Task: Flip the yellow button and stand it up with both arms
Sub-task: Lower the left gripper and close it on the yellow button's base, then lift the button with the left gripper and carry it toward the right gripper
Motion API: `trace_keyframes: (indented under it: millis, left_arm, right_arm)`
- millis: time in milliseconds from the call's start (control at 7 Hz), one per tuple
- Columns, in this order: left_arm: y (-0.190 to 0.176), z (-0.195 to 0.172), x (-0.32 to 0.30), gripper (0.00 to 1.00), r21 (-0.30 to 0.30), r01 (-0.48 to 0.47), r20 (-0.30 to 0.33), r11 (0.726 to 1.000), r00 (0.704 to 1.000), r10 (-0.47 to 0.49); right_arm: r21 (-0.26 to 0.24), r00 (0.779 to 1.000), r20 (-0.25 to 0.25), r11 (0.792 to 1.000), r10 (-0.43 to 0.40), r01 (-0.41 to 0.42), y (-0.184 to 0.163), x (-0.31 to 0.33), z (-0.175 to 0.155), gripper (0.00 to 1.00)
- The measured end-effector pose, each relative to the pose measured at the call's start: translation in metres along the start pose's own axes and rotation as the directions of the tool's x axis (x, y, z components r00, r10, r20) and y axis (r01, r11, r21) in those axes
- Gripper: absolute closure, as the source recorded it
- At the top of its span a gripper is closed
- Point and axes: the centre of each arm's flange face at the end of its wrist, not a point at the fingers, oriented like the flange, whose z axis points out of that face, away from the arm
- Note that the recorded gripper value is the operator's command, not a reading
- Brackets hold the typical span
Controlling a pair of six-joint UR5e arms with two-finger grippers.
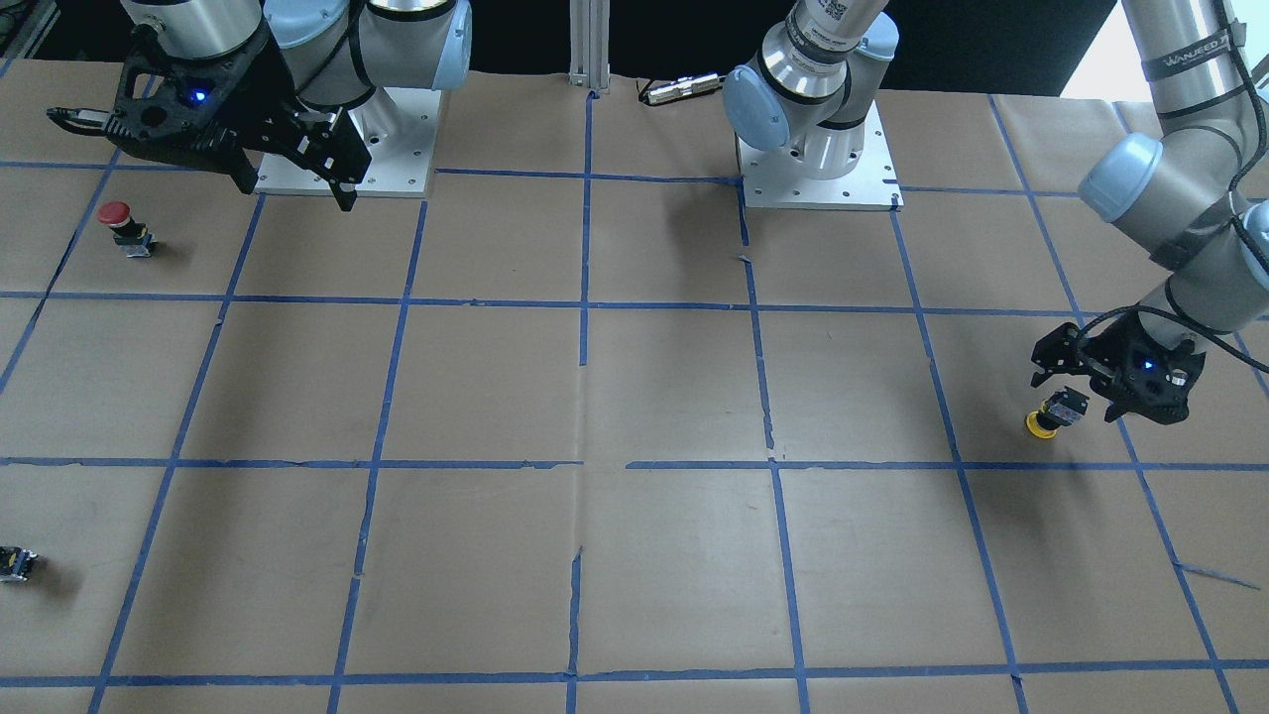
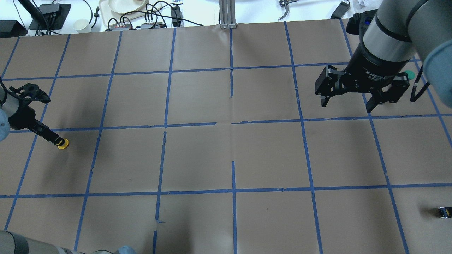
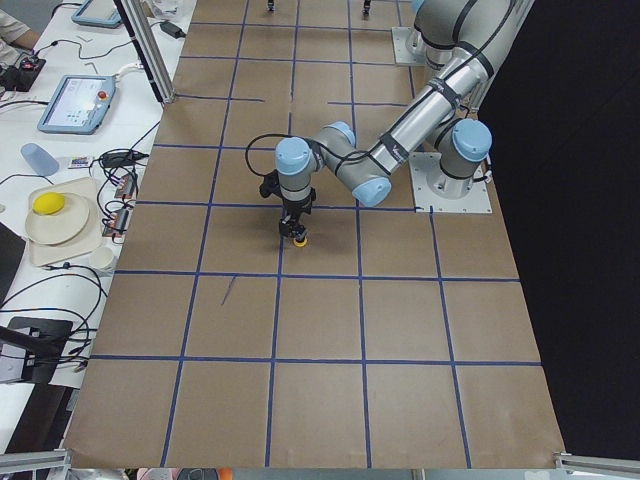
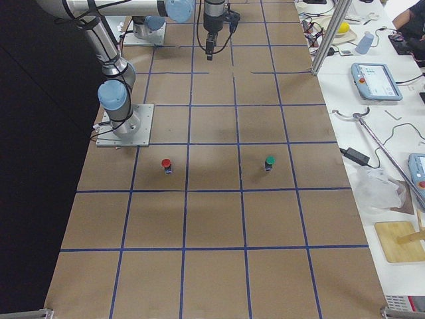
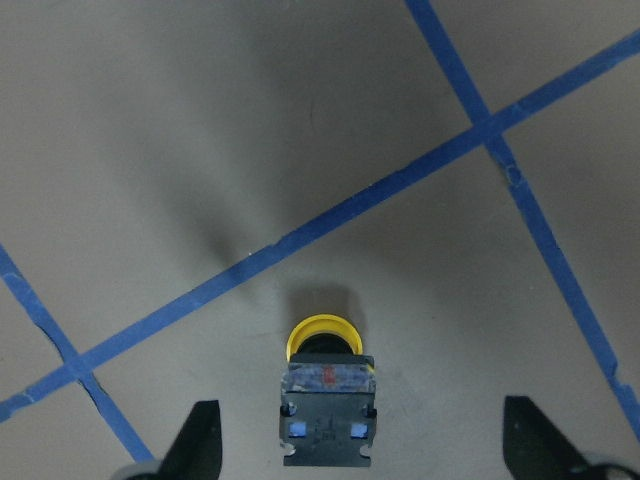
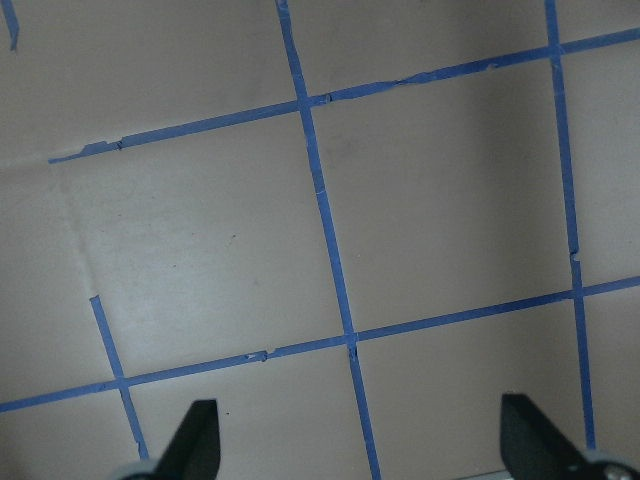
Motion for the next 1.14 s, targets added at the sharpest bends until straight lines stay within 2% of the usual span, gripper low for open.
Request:
trace_keyframes:
  millis: [286, 429, 571, 714, 1143]
  left_arm:
    - [0.001, 0.013, -0.004, 0.29, 0.004, -0.039, 0.006, 0.999, 0.999, 0.039]
    - [0.001, 0.014, -0.005, 0.59, 0.006, -0.05, 0.01, 0.999, 0.999, 0.05]
    - [0.001, 0.013, -0.006, 0.84, 0.007, -0.062, 0.014, 0.998, 0.998, 0.062]
    - [0.001, 0.013, -0.006, 0.93, 0.008, -0.082, 0.017, 0.997, 0.997, 0.081]
    - [-0.011, -0.01, -0.002, 0.95, 0.035, -0.122, 0.042, 0.992, 0.992, 0.121]
  right_arm:
    - [0.0, 1.0, 0.001, 1.0, 0.001, -0.001, 0.0, 0.0, 0.0, 0.0]
    - [0.0, 1.0, 0.001, 1.0, 0.001, -0.001, 0.0, 0.0, 0.0, 0.0]
    - [0.0, 1.0, 0.001, 1.0, 0.001, -0.001, 0.0, 0.0, 0.0, 0.0]
    - [-0.001, 1.0, 0.0, 1.0, 0.001, -0.001, 0.0, 0.0, 0.0, 0.0]
    - [-0.007, 1.0, 0.0, 1.0, 0.002, -0.002, 0.001, 0.0, 0.003, 0.0]
